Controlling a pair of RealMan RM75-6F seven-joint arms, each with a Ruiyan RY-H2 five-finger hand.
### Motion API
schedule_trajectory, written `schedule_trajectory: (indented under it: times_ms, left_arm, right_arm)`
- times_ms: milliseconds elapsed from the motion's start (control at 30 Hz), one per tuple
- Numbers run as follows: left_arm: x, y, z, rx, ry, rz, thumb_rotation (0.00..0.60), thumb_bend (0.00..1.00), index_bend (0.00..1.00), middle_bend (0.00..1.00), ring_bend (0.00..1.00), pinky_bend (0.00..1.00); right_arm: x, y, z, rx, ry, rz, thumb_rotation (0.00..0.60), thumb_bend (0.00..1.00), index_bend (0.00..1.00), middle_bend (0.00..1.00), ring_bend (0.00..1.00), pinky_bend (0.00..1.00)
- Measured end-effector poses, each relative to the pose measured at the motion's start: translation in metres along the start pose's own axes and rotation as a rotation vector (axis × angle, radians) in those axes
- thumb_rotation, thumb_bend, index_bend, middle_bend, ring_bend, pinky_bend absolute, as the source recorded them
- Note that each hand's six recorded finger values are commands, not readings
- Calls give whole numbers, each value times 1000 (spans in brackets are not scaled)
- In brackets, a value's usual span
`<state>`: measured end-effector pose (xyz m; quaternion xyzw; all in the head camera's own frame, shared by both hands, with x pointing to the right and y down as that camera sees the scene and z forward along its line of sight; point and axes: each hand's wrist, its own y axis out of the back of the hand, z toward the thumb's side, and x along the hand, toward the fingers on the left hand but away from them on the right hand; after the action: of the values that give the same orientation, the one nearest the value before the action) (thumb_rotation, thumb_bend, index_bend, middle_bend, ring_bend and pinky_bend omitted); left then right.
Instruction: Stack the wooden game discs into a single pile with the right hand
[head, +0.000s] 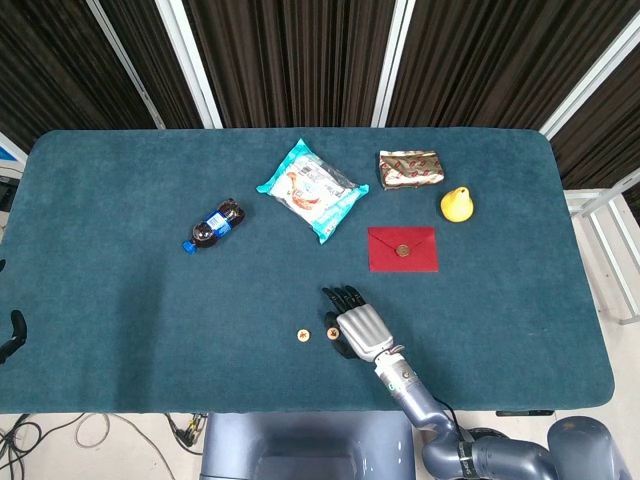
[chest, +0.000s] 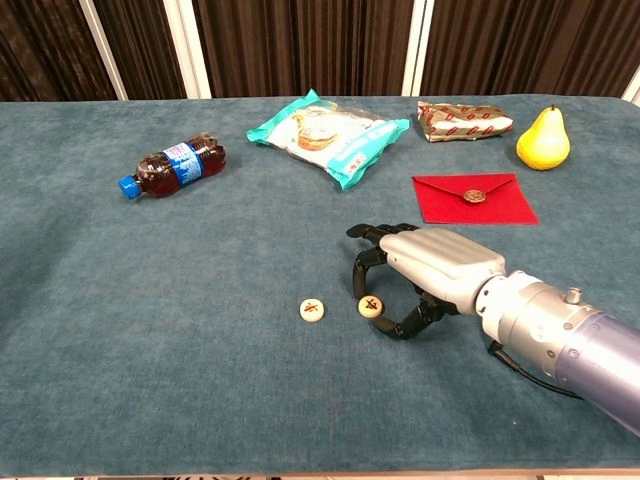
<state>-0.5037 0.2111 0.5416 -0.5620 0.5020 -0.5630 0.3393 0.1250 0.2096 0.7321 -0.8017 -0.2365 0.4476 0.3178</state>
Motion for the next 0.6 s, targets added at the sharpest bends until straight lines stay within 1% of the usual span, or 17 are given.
schedule_trajectory:
  times_ms: [600]
  left_arm:
    - [0, -1, 1, 2, -3, -4, 600, 581, 83, 0, 0, 0]
  right_arm:
    - [-1, -1, -3, -7, -9, 8, 600, 439, 511, 0, 0, 0]
